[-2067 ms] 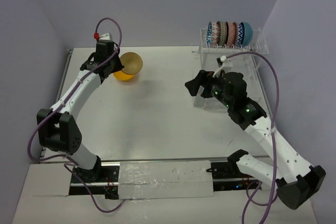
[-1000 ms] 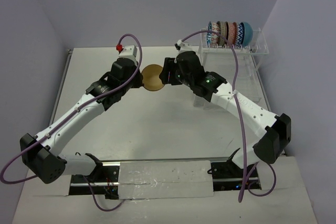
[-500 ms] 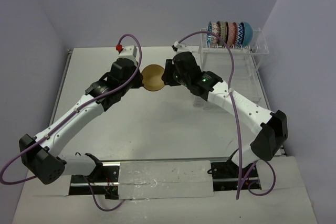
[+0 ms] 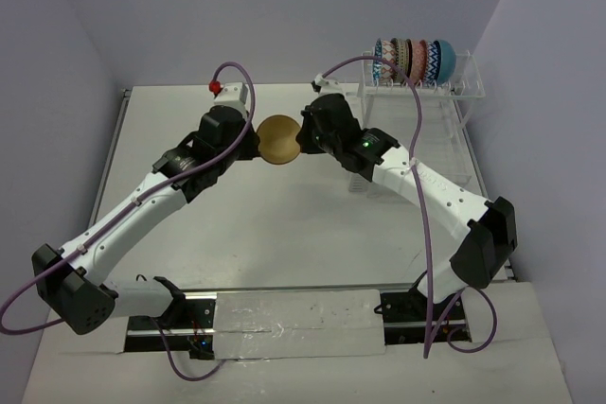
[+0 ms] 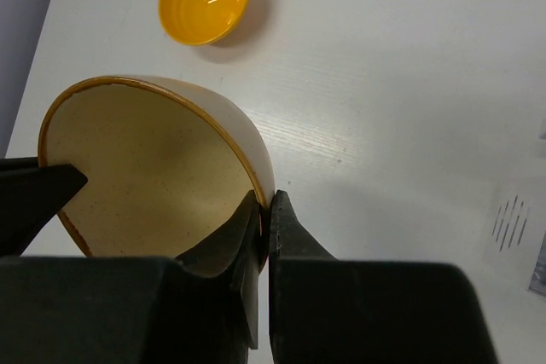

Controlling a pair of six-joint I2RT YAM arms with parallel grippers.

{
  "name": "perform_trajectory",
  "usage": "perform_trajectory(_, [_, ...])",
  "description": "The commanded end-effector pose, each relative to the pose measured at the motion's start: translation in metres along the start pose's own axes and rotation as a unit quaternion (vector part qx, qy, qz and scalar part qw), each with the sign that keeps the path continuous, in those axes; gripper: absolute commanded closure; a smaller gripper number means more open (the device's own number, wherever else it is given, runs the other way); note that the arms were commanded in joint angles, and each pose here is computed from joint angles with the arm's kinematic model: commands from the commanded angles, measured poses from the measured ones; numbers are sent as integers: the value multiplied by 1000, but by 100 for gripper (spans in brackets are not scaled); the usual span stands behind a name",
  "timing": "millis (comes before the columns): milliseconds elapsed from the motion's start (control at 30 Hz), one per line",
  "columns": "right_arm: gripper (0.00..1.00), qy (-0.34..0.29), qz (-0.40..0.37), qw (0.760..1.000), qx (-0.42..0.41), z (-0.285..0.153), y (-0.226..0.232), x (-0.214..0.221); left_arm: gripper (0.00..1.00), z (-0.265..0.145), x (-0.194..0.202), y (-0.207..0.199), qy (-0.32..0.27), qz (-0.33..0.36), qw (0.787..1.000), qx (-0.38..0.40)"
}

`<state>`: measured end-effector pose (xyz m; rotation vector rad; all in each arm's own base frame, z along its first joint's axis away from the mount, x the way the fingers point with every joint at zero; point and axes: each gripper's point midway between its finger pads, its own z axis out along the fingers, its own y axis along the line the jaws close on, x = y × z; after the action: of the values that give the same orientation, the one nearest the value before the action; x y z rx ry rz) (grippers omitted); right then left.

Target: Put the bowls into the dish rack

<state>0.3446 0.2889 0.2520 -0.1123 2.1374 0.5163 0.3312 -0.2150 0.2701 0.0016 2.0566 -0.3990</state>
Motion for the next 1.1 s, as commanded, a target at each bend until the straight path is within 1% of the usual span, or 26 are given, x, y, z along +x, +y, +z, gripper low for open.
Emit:
perform_trajectory(0, [100, -31, -14, 999, 4, -13, 6, -25, 85, -14, -36, -11, -55, -28, 998, 23])
perform_trajectory(33, [100, -33, -15, 999, 8, -14, 4, -26, 79, -14, -35, -11, -54, -29, 998, 25])
perform_trajectory(100, [100, -33, -21, 999, 19, -16, -1, -25, 61, -17, -37, -14, -55, -34, 997, 32])
perform_trajectory(133, [100, -34, -24, 998, 36, -16, -8, -24, 36, -18, -36, -16, -53, -36, 997, 39])
perform_trajectory(167, [100, -35, -27, 998, 45, -17, -12, -23, 24, -20, -38, -16, -56, -38, 997, 41])
perform_trajectory(200, [100, -39, -31, 997, 52, -19, -16, -24, 6, -21, -39, -18, -58, -41, 996, 44])
perform_trajectory(233, [100, -36, -36, 997, 62, -20, -21, -21, 2, -22, -40, -18, -59, -43, 996, 45])
perform_trajectory(300, [100, -45, -47, 994, 90, -26, -34, -24, 1, -26, -42, -17, -60, -46, 996, 45])
perform_trajectory(367, [100, -51, -60, 988, 136, -32, -54, -23, 1, -29, -45, -16, -64, -50, 996, 42])
perform_trajectory(467, [100, -63, -87, 975, 195, -49, -83, -28, 1, -33, -48, -10, -70, -54, 995, 38])
perform_trajectory(533, [100, -59, -92, 969, 223, -56, -103, -28, 1, -32, -48, 0, -71, -58, 995, 31])
perform_trajectory(633, [100, -67, -94, 956, 269, -75, -135, -37, 1, -30, -45, 19, -62, -70, 995, 22])
perform_trajectory(667, [100, -74, -93, 953, 278, -85, -143, -42, 1, -30, -46, 31, -64, -76, 995, 12])
perform_trajectory(733, [100, -74, -88, 943, 312, -96, -167, -44, 1, -31, -41, 40, -58, -77, 995, 10])
perform_trajectory(767, [100, -81, -85, 940, 321, -105, -174, -48, 1, -34, -45, 50, -66, -76, 995, 2])
perform_trajectory(900, [100, -87, -81, 915, 385, -128, -212, -52, 1, -40, -44, 78, -69, -66, 995, -30])
perform_trajectory(1000, [100, -95, -79, 892, 434, -142, -235, -56, 1, -39, -37, 97, -73, -59, 994, -58])
perform_trajectory(1067, [100, -92, -79, 871, 476, -149, -253, -59, 1, -37, -28, 106, -73, -57, 993, -73])
